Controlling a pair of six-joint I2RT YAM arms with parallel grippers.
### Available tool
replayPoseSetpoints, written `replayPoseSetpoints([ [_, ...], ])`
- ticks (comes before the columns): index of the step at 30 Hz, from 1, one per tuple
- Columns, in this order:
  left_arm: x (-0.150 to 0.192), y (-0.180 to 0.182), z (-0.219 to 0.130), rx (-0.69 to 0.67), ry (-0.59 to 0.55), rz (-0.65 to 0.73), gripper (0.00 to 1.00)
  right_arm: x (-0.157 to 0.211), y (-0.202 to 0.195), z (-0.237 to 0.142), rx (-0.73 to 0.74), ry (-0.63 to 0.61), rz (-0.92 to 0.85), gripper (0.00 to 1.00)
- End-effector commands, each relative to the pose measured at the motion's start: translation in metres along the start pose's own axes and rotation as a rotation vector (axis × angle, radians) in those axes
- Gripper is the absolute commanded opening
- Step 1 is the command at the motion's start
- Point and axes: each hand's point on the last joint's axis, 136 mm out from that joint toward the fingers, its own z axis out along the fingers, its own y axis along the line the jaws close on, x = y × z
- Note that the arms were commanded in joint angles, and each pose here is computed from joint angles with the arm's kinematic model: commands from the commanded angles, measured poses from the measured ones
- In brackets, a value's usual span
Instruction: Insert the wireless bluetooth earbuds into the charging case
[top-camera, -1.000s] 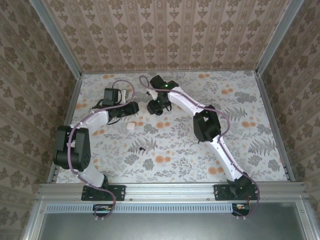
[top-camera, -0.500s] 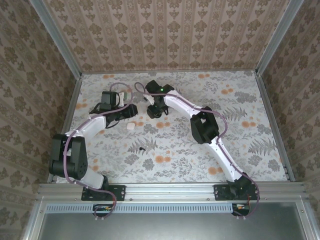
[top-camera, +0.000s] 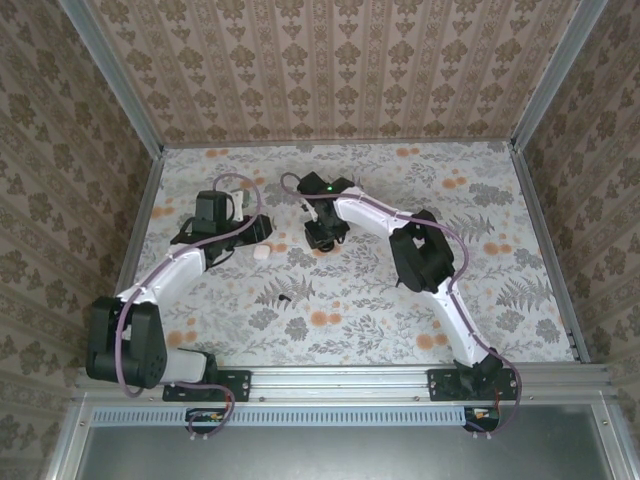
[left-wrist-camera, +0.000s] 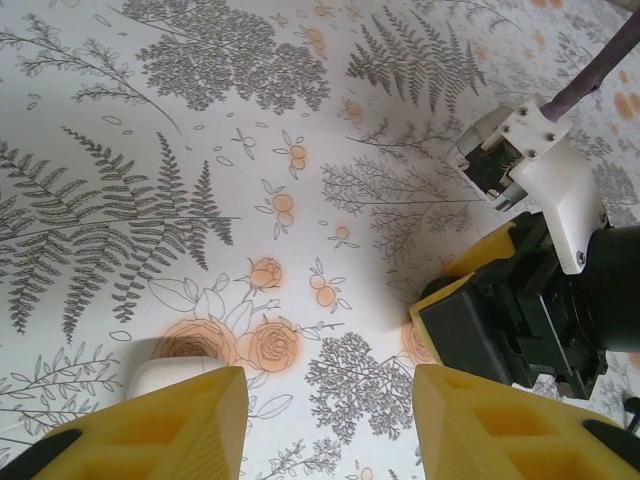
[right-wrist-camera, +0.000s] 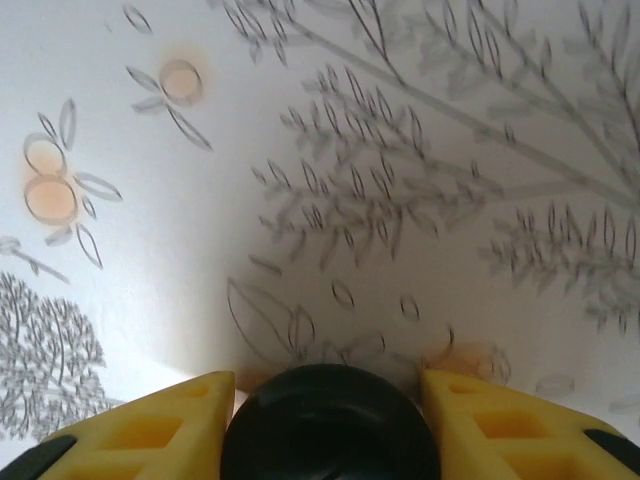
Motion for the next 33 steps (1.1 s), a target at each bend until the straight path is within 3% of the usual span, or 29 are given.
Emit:
replayPoseSetpoints([
  [1,-0.005,-0.015,-0.006,0.029,-0.053,0.031,0.48,-0.001,-0.002,-0.03,-0.107,-0.037,0.211,0.44],
  [7,-0.007,-0.046,-0.006,0.086,-0.134,0.094,0.47,-0.004,-0.009,-0.059,-0.334,-0.105,0.462,0.44],
  [11,-0.006,-0.075,-0.002,0.134,-0.21,0.145,0.48,-0.011,-0.018,-0.089,-0.401,-0.187,0.551,0.43],
  [21,-0.011,-0.158,0.002,0.313,-0.403,0.265,0.52,-0.022,-0.021,-0.158,-0.51,-0.39,0.641,0.43],
  [27,-0.017,-0.177,0.005,0.399,-0.475,0.238,0.53,-0.017,-0.02,-0.18,-0.552,-0.444,0.671,0.43],
  [33,-0.016,-0.189,0.015,0.469,-0.463,0.221,0.51,-0.01,-0.019,-0.195,-0.565,-0.47,0.672,0.43],
])
